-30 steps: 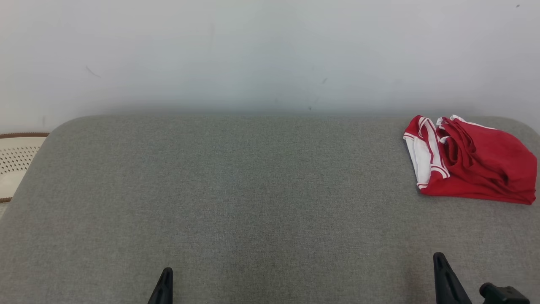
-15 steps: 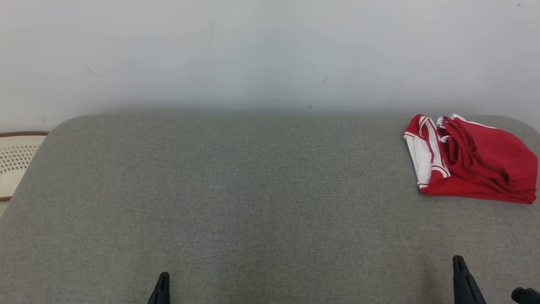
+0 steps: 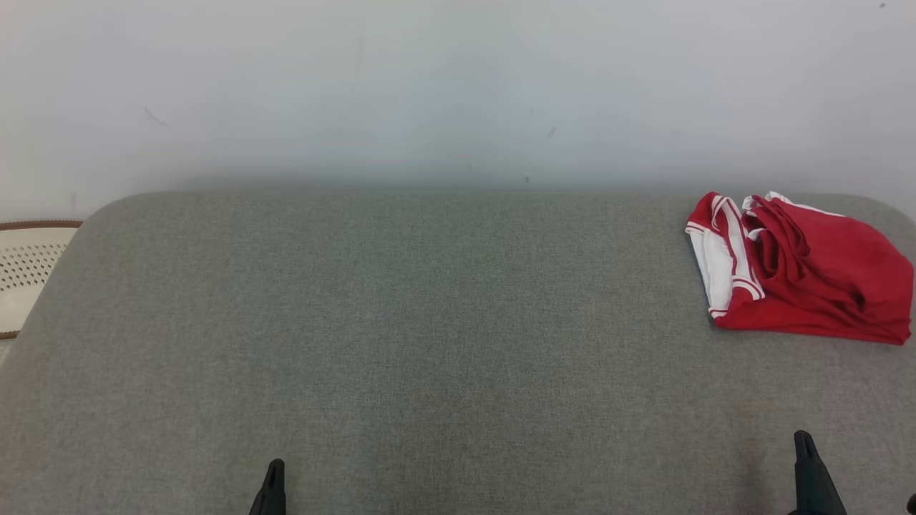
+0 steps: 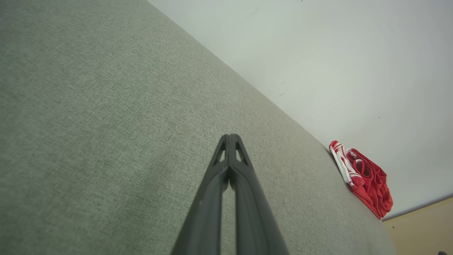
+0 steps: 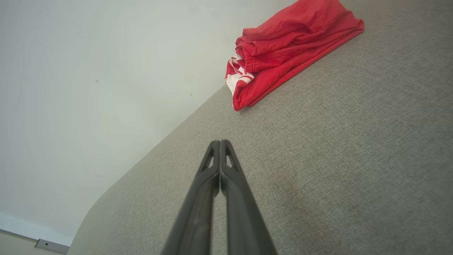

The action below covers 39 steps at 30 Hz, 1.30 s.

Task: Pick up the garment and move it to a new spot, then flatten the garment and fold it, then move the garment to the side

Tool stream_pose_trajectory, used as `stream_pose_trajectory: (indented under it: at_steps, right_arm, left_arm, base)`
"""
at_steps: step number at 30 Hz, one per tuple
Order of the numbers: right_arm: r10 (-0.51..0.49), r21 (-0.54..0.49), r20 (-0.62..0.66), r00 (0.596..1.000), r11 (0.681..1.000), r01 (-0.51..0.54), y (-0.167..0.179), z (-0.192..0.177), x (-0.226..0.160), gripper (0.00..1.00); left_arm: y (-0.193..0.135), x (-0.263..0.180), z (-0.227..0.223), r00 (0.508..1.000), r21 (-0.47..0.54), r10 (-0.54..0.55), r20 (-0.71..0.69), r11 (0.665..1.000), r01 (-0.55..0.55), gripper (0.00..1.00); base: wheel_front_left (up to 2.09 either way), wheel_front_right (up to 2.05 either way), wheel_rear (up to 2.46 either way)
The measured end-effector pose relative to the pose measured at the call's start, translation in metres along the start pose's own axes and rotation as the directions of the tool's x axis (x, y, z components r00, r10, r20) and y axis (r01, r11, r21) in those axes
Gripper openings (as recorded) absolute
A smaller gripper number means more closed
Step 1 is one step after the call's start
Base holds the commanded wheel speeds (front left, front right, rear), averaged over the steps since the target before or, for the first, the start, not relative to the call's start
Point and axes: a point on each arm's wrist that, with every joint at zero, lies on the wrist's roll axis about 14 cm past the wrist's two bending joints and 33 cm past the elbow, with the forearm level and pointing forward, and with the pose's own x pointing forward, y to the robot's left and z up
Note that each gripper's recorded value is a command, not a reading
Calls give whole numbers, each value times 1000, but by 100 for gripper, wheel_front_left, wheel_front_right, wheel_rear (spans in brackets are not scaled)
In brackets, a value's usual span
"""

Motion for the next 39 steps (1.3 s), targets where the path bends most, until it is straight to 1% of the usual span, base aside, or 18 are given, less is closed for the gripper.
stream_pose_trajectory:
  at_steps: [8, 10, 17, 21, 22, 27, 39]
  right_arm:
    - [-24, 116, 2, 1000, 993, 23, -9, 3, 0, 0]
    - [-32, 156, 4, 999, 987, 31, -12, 5, 0, 0]
    - [-50, 244, 5, 999, 969, 47, -19, 7, 0, 0]
    - [-56, 282, 5, 998, 958, 52, -22, 8, -1, 0]
    - [-60, 302, 7, 998, 952, 55, -24, 10, -1, 0]
    - [-66, 346, 10, 998, 936, 59, -26, 12, 0, 0]
    - [-76, 468, 22, 997, 882, 57, -33, 19, 2, 0]
  left_arm:
    - [-1, 4, 0, 1000, -115, 1, -6, 993, -2, 0]
    - [0, 4, -2, 1000, -151, 3, -16, 989, -5, 0]
    - [2, 5, -6, 999, -241, 9, -31, 970, -16, 0]
    - [2, 6, -6, 999, -271, 6, -33, 962, -15, 0]
    - [1, 7, -5, 1000, -299, 4, -31, 954, -13, 0]
    - [0, 8, -5, 999, -336, 0, -32, 942, -11, 0]
    - [3, 10, -9, 999, -453, 6, -47, 891, -26, 0]
  base:
    - [0, 0, 0]
    - [0, 0, 0]
    - [0, 0, 0]
    - [0, 0, 0]
    - [0, 0, 0]
    - [0, 0, 0]
    - [0, 0, 0]
